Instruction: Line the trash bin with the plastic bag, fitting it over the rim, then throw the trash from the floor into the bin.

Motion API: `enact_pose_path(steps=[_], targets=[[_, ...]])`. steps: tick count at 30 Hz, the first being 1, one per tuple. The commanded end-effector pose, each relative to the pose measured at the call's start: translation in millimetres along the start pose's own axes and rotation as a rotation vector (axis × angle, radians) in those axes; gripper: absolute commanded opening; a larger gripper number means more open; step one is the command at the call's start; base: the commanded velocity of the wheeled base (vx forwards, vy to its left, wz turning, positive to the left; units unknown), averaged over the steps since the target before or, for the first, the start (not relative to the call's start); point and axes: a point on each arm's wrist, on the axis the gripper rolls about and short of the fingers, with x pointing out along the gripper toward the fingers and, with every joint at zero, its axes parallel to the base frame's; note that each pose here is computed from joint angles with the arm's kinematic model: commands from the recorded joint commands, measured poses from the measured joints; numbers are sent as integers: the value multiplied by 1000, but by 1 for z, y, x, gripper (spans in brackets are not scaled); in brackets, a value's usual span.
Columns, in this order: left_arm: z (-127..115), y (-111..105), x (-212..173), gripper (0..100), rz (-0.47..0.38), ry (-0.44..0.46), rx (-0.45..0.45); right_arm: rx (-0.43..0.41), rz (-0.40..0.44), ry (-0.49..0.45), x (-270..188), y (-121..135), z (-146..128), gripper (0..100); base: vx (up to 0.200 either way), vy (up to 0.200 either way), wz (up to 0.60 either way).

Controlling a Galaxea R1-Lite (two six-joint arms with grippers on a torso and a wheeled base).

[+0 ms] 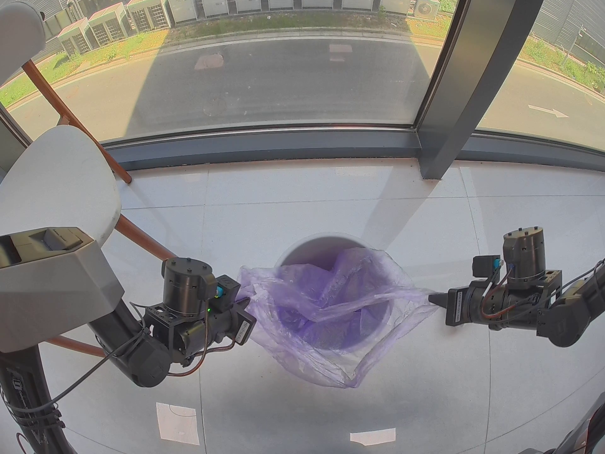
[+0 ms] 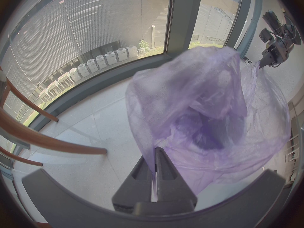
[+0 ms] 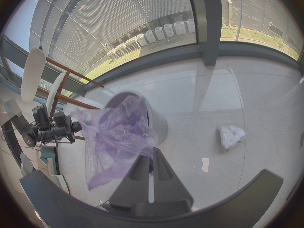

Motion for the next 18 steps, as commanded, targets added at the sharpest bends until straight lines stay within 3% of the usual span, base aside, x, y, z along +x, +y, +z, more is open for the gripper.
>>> enact_pose_path(steps=[1,13,18], targets=[[-19,13,-5,0,13,65,-5,13,-17,90,17,-8,-24,0,0,0,0],[-39,3,9,0,-21,138,31,19,-25,107,36,-17,-35,0,0,0,0],[-44,1,11,0,-28,153,46,-22,-32,120,39,-31,-41,0,0,0,0]])
